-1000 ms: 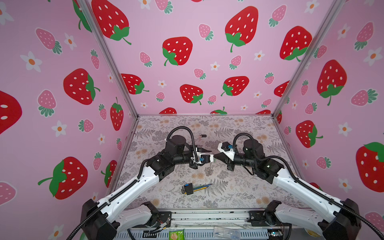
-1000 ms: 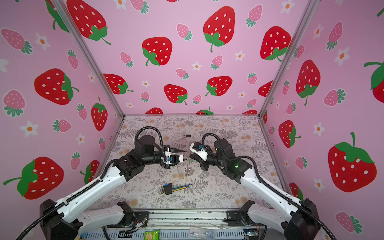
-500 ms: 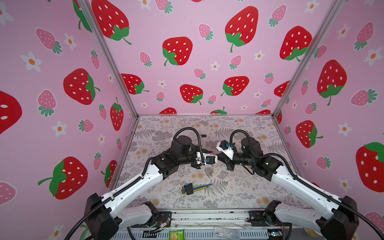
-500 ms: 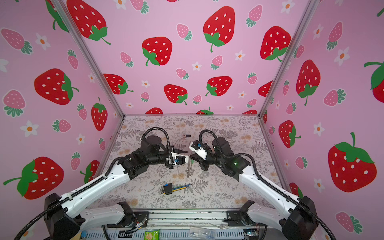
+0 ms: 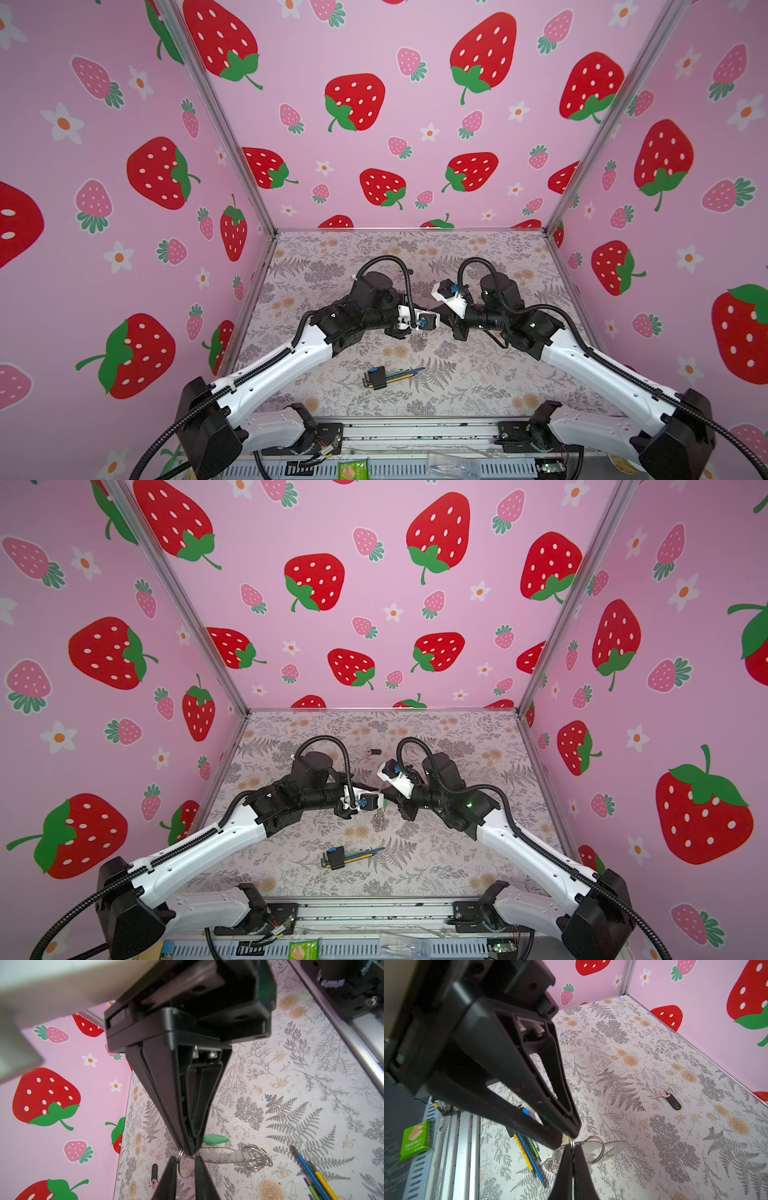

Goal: Put the keys on the keyring

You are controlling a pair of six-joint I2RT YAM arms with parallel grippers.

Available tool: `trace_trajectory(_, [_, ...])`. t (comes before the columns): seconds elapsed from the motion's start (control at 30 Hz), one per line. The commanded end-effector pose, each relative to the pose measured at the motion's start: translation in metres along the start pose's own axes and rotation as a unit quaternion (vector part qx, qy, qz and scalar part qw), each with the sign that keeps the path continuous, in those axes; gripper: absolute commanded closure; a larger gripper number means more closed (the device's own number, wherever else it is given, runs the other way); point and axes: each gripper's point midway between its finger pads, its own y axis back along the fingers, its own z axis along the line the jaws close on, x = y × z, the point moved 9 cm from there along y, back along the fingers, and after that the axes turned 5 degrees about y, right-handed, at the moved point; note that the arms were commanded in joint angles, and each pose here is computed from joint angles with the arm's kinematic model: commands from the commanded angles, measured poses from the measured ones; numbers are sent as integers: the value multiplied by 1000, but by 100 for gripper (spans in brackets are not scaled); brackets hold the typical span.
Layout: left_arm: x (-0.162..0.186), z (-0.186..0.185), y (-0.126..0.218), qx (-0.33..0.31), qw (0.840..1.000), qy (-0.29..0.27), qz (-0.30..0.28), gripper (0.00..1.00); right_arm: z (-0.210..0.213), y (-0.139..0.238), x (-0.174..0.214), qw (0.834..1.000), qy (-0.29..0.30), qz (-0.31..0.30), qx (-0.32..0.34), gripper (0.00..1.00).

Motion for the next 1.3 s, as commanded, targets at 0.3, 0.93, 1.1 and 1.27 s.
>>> trace_trajectory(0.3, [-8, 10, -2, 0, 1000, -17, 26, 81, -2, 5, -14, 1000, 11, -17, -2, 100])
trace_trajectory(0.93, [-17, 14, -2, 14, 1000, 6, 15, 100, 1, 14, -14, 996, 63, -49, 30, 96])
trace_trajectory(1.1, [-19, 18, 1, 14, 998, 52, -15, 100, 0, 15, -8, 996, 64, -49, 45, 85])
trace_trajectory(1.27, [-13, 21, 4, 15, 994, 99, -45, 100, 1, 17, -6, 995, 65, -53, 56, 73])
